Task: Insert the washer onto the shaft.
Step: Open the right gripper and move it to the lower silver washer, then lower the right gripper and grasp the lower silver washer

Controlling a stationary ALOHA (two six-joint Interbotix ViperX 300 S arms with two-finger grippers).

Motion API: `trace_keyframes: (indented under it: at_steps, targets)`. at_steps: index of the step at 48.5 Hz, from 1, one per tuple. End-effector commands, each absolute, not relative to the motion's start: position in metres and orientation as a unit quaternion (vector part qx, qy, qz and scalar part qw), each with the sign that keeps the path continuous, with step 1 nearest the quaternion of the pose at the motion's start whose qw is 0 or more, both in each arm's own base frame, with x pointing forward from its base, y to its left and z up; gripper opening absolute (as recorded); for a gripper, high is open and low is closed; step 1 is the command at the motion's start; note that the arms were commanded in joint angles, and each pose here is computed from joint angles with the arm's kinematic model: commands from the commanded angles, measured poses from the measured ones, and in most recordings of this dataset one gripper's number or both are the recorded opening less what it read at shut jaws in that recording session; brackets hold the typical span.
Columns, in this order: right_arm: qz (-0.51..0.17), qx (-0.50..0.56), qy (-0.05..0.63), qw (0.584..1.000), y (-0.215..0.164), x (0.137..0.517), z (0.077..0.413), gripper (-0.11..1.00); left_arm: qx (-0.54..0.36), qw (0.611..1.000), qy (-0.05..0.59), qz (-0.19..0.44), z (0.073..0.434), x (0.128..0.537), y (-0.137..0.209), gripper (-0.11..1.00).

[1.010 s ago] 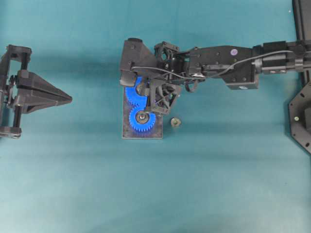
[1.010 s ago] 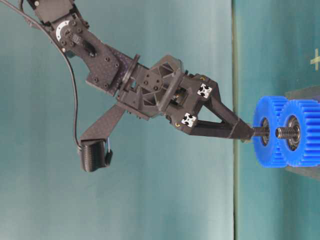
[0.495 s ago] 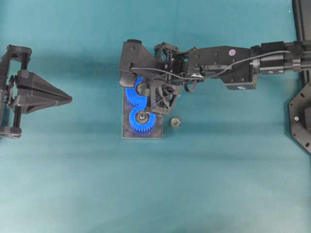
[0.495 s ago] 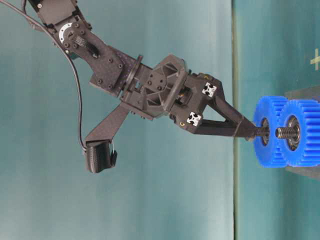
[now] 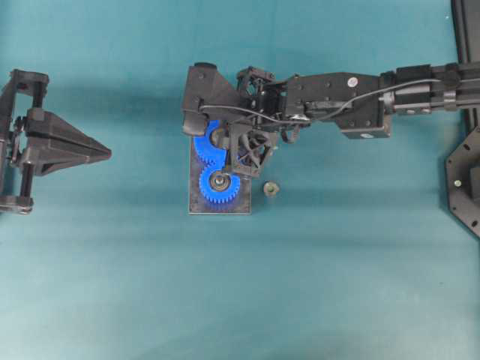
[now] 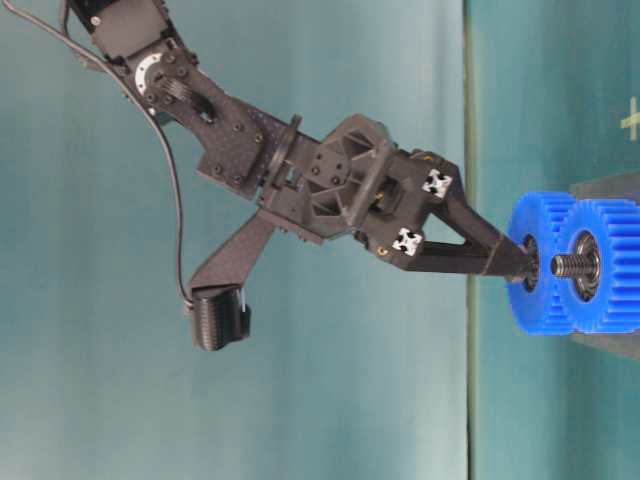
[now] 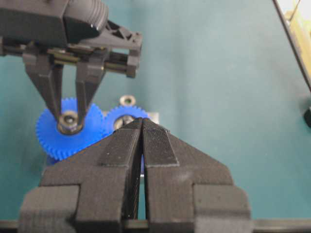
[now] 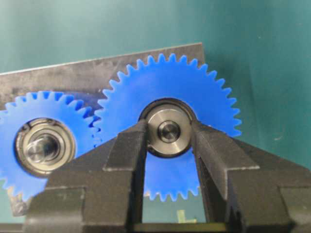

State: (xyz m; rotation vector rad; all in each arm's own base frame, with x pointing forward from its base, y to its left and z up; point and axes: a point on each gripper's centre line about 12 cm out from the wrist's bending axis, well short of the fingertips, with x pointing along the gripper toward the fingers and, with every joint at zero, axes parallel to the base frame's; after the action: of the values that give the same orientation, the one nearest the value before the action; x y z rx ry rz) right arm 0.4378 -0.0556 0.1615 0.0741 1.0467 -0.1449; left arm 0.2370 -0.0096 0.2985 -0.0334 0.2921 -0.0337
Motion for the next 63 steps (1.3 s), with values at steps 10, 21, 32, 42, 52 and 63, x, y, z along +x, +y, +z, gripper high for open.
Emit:
trace_keyframes:
  at_steps: [10,21,32,42,52,63]
  targets:
    - [-0.066,0.027,0.473,0.878,-0.056,0.444,0.181,0.32,-0.018,0.991,0.129,-0.017,0.310,0.239,-0.010,0.00]
    - [-0.065,0.024,0.460,0.885,-0.056,0.442,0.194,0.69,-0.019,0.991,0.130,-0.017,0.309,0.239,-0.010,0.00]
    - [-0.062,0.015,0.447,0.892,-0.054,0.420,0.221,0.85,-0.034,0.991,0.131,-0.015,0.308,0.238,-0.010,0.00]
    - [-0.042,0.007,0.457,0.888,-0.033,0.389,0.220,0.84,-0.036,0.991,0.129,-0.016,0.308,0.236,-0.010,0.00]
    - [-0.013,0.001,0.499,0.867,-0.005,0.366,0.174,0.83,-0.035,0.991,0.131,-0.017,0.307,0.234,-0.011,0.00]
    - [-0.019,0.036,0.481,0.876,0.006,0.365,0.141,0.83,-0.035,0.989,0.140,-0.016,0.305,0.234,-0.010,0.00]
